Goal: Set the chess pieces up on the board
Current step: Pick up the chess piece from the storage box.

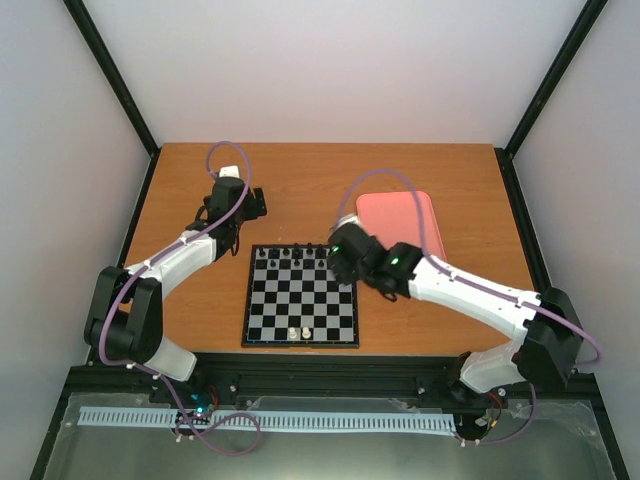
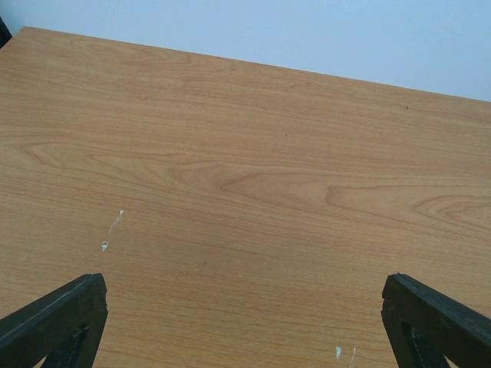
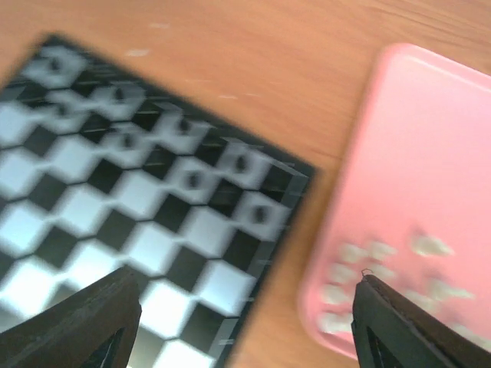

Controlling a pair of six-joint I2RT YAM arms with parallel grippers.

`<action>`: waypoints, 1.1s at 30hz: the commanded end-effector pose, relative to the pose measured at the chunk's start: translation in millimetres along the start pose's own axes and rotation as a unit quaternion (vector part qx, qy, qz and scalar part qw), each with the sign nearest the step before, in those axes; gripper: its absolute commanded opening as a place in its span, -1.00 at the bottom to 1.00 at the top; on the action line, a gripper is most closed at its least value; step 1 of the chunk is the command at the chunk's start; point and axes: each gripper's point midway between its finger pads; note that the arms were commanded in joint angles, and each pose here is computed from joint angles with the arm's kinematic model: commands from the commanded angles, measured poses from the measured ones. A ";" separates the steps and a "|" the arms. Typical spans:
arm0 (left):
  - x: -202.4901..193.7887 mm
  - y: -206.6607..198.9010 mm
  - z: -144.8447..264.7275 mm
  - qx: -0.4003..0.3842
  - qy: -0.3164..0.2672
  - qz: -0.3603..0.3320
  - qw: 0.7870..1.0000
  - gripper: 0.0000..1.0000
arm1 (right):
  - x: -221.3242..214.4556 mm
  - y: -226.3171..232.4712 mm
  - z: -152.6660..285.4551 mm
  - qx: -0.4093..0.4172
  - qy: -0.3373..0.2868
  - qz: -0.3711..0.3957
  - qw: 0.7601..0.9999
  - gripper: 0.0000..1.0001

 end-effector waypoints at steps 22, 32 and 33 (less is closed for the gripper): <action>14.9 -16.5 -6.1 -0.037 -0.015 0.001 0.999 0.99 | -26.9 -248.9 -55.5 -0.200 0.067 -0.276 0.938 0.12; 15.2 -14.5 -2.5 -0.035 -0.019 -0.002 0.999 0.99 | -56.5 -251.0 -65.9 -0.196 0.101 -0.285 0.933 -0.06; 15.4 -14.0 -2.1 -0.034 -0.020 -0.003 0.999 0.99 | -58.5 -251.2 -68.4 -0.196 0.103 -0.286 0.932 -0.06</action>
Point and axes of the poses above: each gripper's point midway between its finger pads, its own z axis back along the fingers, its own y axis along the line the jaws close on, x = y × z, and after that the axes turned 15 degrees about -z, right-handed
